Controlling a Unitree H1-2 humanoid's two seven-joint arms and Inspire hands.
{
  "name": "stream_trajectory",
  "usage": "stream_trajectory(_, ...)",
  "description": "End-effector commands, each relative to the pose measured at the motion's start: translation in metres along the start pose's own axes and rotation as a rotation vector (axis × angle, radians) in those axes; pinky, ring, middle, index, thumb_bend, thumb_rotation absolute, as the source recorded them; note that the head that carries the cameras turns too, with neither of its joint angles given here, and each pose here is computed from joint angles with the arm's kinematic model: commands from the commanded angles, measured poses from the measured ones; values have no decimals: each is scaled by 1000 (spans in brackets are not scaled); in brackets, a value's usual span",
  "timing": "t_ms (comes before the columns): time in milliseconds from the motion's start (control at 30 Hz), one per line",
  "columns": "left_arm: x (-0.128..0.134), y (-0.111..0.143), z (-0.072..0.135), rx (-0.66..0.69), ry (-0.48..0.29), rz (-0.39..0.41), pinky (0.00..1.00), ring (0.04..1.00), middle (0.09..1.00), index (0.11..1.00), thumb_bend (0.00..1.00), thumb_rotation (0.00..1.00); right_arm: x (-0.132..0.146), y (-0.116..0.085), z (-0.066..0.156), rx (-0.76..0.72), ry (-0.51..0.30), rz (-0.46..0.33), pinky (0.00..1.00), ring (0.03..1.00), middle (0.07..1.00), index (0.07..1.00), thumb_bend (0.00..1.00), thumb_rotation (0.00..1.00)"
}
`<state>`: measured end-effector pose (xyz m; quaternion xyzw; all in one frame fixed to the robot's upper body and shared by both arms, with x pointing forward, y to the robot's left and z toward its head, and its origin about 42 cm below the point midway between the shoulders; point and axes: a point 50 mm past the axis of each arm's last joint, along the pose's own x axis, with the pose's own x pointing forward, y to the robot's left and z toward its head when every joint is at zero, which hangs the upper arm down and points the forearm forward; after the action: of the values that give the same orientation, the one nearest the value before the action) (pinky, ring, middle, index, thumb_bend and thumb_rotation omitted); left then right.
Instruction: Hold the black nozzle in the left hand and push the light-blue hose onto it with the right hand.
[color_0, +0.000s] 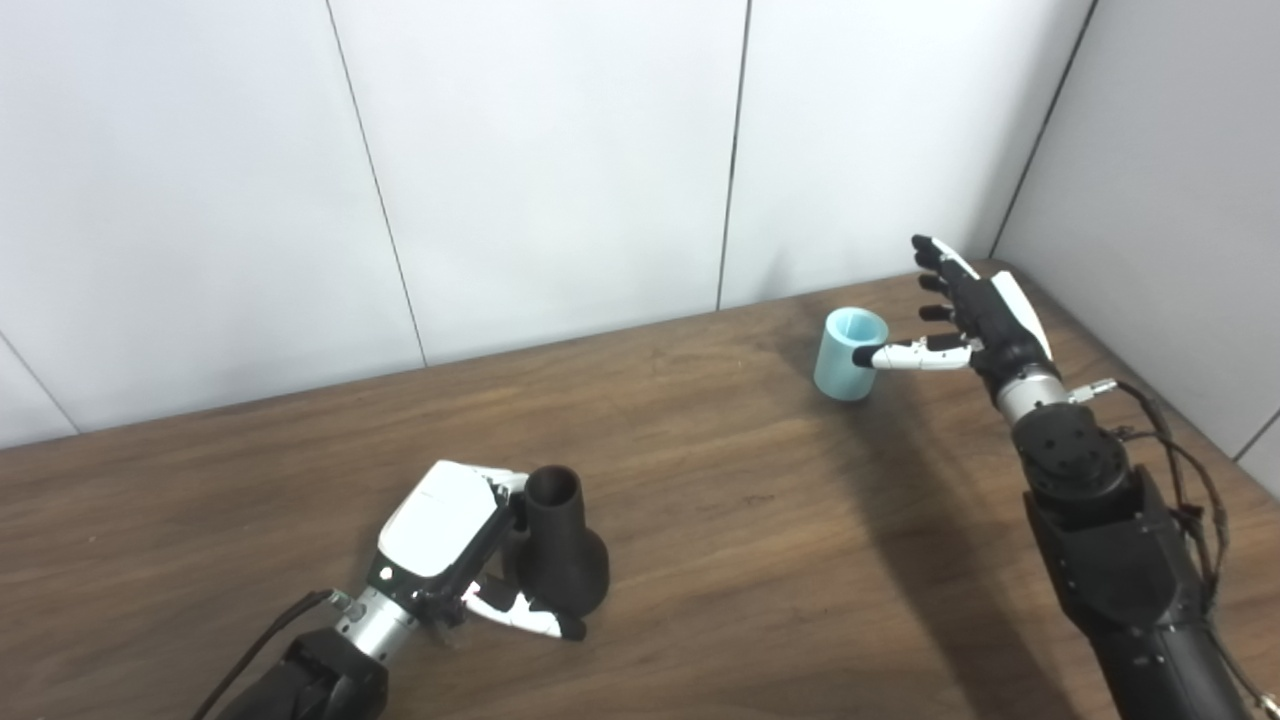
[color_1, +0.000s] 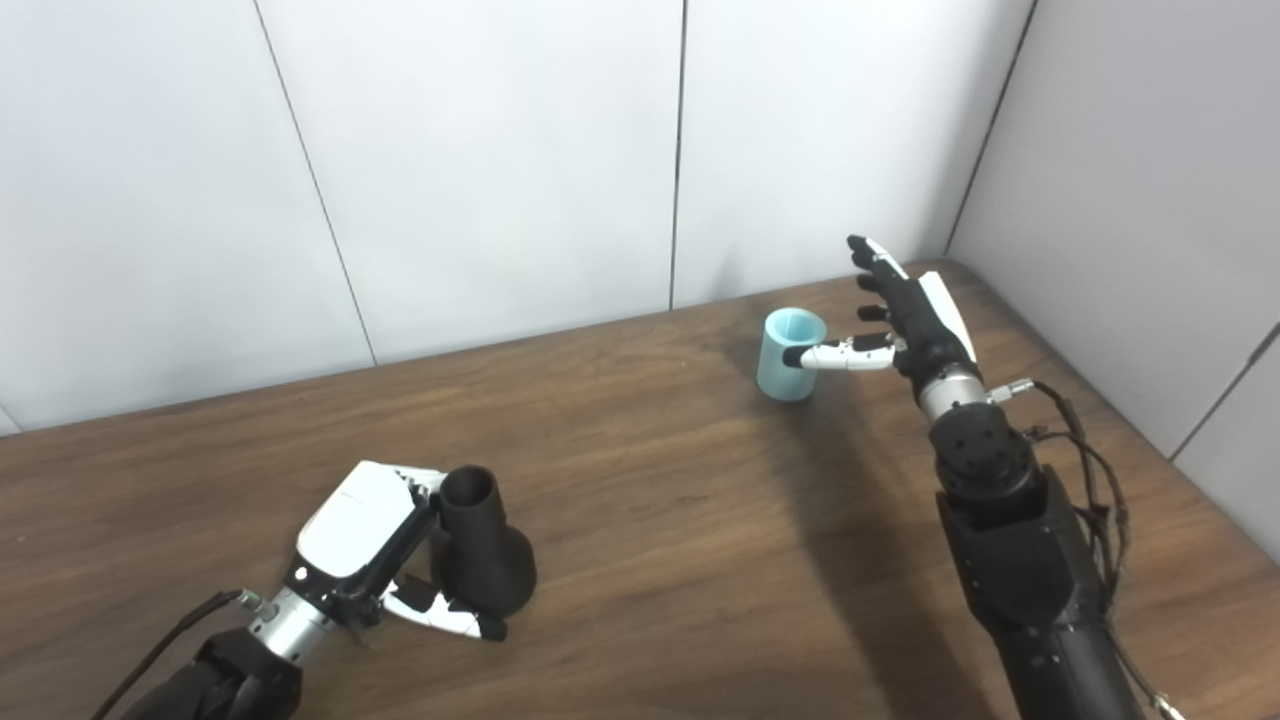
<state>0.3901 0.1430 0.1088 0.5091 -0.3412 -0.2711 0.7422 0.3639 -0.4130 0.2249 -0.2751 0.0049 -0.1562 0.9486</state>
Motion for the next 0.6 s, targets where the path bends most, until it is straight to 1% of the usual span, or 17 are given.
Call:
stream_trajectory(0,-80,-56,-11,-52,156,-201,356,413,455,515,504,0,13,-12,19,0,-81,-15,792,902,936,943,866,168)
stream_trajectory(67,-80,-56,-11,-47,151,-198,356,409,455,518,504,0,16,-9,15,-7,-74,5,770,893,934,937,866,170)
stream_trajectory(133,-81,-56,-11,-50,152,-200,361,412,455,518,504,0,19,-4,10,-57,-69,6,770,887,926,924,874,173)
stream_trajectory(200,-81,-57,-11,-51,154,-207,359,414,456,518,504,0,22,1,5,-105,-66,9,794,885,918,914,879,165)
stream_trajectory(233,-81,-57,-11,-52,154,-208,354,413,454,519,504,0,24,4,3,-115,-60,10,806,889,917,913,875,143)
stream_trajectory(333,-82,-57,-10,-56,153,-210,353,411,451,520,503,0,29,10,-3,-115,-35,17,800,893,916,920,871,109)
stream_trajectory(500,-83,-57,-11,-61,156,-194,354,403,451,521,503,0,34,16,-12,-98,-22,21,792,891,924,936,849,106)
stream_trajectory(567,-83,-55,-12,-63,157,-199,352,403,451,521,503,0,36,19,-16,-88,-12,9,791,886,920,935,845,105)
